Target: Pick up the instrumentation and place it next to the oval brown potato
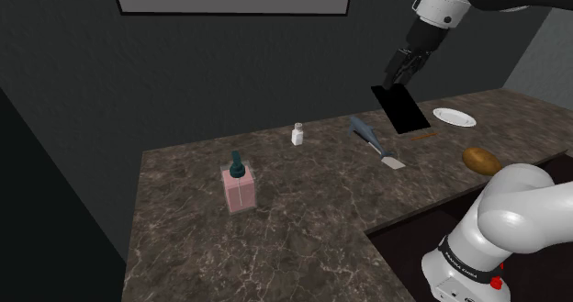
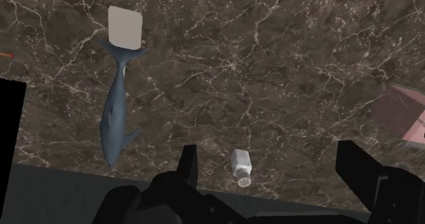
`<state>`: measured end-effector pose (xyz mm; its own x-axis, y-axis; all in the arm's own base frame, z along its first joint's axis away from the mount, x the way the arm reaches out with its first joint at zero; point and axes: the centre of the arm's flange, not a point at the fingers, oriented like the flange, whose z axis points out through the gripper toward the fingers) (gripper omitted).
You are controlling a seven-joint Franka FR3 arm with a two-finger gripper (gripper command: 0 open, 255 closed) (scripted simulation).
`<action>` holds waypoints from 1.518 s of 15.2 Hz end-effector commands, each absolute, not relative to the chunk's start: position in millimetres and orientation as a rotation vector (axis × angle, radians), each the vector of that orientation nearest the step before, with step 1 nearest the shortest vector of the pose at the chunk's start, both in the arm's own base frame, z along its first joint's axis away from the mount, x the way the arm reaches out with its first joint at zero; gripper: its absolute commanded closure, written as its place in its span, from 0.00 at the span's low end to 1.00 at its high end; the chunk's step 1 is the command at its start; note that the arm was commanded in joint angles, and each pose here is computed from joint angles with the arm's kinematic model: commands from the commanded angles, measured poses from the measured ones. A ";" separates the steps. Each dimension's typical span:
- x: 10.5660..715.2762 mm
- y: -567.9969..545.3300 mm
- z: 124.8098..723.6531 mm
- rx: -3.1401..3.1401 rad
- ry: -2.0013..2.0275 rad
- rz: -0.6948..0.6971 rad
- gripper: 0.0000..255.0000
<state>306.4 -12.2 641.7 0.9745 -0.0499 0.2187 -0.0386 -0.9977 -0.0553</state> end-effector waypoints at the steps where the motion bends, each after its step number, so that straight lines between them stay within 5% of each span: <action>1: 306.4 -12.2 641.7 -3.071 0.069 -0.342 0.00; 23: 479.2 15.3 423.4 -3.085 0.043 -0.629 0.00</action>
